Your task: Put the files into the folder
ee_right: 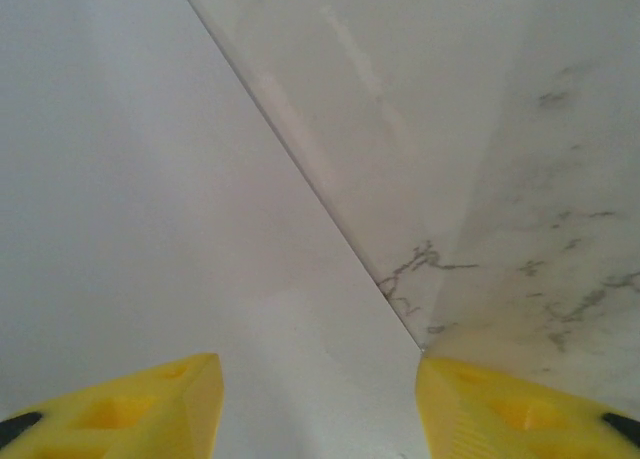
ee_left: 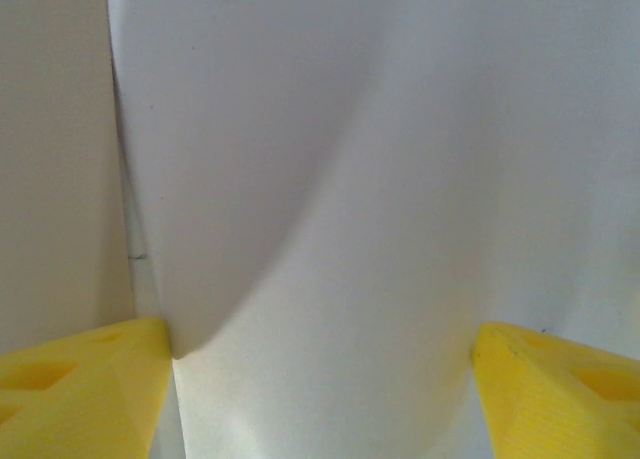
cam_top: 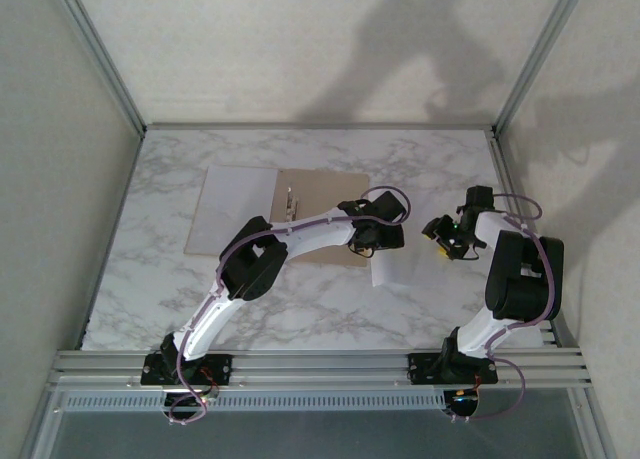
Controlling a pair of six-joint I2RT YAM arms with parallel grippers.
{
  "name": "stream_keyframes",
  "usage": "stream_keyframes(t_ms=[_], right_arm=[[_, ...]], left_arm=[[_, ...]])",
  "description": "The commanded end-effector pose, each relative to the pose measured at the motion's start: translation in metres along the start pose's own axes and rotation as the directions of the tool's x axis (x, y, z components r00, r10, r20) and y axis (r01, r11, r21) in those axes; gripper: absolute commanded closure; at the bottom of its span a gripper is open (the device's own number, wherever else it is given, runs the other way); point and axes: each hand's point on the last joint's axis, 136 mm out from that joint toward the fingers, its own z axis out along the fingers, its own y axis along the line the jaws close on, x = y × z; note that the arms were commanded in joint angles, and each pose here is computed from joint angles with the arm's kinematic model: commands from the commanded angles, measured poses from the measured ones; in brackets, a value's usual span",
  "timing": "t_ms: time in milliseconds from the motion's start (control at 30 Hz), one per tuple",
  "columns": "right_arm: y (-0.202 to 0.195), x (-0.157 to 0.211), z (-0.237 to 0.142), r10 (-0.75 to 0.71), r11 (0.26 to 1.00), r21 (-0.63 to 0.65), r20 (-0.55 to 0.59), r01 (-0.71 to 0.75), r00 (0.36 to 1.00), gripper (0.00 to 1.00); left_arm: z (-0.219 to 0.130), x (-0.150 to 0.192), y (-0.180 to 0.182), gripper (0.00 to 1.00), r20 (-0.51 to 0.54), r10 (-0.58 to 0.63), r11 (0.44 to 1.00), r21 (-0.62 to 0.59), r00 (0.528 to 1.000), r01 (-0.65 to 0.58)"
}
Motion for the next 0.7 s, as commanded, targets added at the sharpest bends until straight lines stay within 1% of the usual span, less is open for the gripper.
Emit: stream_keyframes(t_ms=[0,467,667], right_arm=[[-0.005,0.023,0.014,0.051,0.999,-0.009,-0.084,-0.052,0.995,0.44],[0.007,0.034,0.023,0.104,0.988,-0.099,-0.128,-0.117,0.986,0.45],[0.012,0.037,0.024,0.092,0.989,-0.099,-0.132,-0.105,0.987,0.45]], left_arm=[[0.010,0.017,-0.011,0.19,-0.060,-0.008,0.997,0.070,0.998,0.012],[0.010,0.018,-0.009,0.20,-0.061,-0.023,0.997,0.077,0.998,0.028],[0.008,0.019,-0.009,0.22,-0.058,-0.029,0.996,0.087,0.998,0.034]])
